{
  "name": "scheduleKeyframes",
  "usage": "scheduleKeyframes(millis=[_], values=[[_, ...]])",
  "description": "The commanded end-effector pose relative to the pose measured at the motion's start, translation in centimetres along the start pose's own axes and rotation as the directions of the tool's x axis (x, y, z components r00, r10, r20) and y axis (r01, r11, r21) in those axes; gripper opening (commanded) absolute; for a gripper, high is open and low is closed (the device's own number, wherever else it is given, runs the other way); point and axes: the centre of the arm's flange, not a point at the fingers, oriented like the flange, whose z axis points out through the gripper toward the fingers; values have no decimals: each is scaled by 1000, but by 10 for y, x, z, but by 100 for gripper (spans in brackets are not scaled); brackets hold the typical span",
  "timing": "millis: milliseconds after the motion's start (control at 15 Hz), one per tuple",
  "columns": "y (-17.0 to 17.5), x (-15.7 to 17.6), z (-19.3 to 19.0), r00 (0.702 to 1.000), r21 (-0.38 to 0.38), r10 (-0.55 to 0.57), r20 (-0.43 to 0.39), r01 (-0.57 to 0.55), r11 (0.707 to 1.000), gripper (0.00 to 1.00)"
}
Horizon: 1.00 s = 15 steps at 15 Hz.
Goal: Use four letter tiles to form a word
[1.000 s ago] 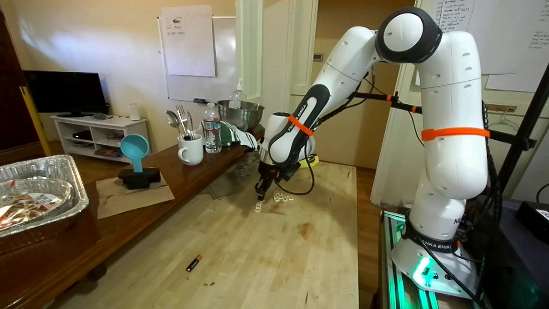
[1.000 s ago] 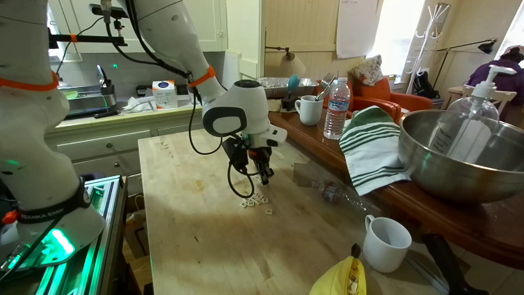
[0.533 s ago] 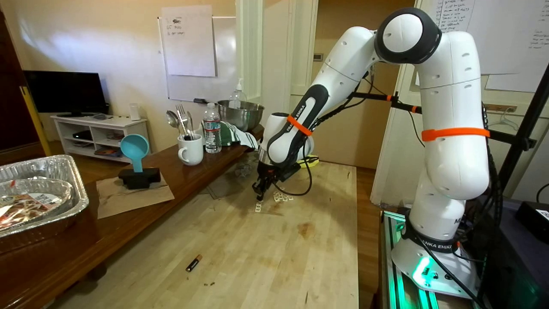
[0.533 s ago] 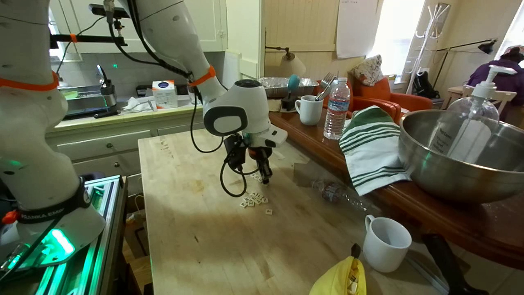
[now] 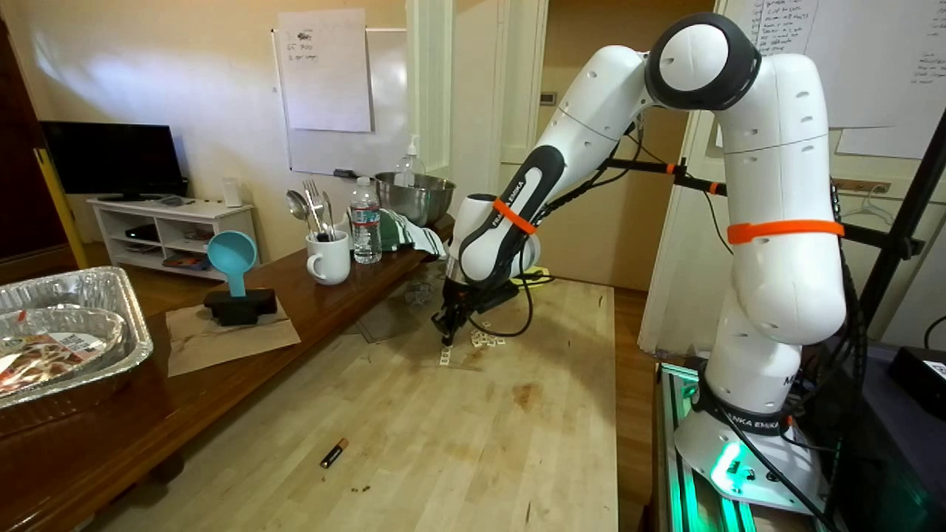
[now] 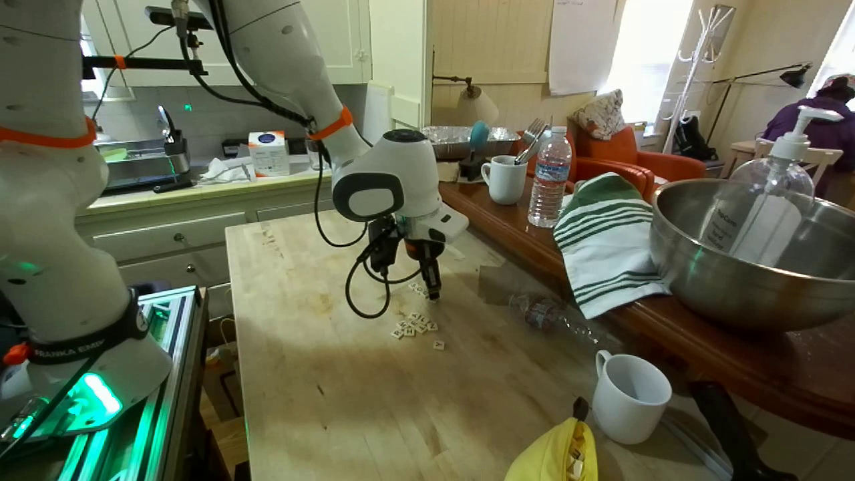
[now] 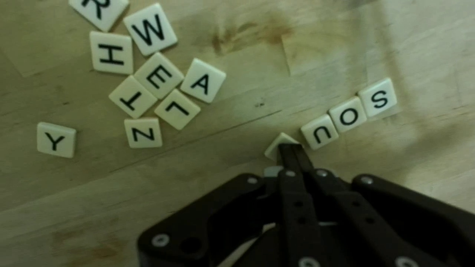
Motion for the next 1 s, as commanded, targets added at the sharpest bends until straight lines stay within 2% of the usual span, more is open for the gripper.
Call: scheduleKeyframes(millis=[0,933], values=[[-6,-3,11,997,3,65,32,-66,998,0],[-6,-4,10,977,-23,212,39,-211,977,0]])
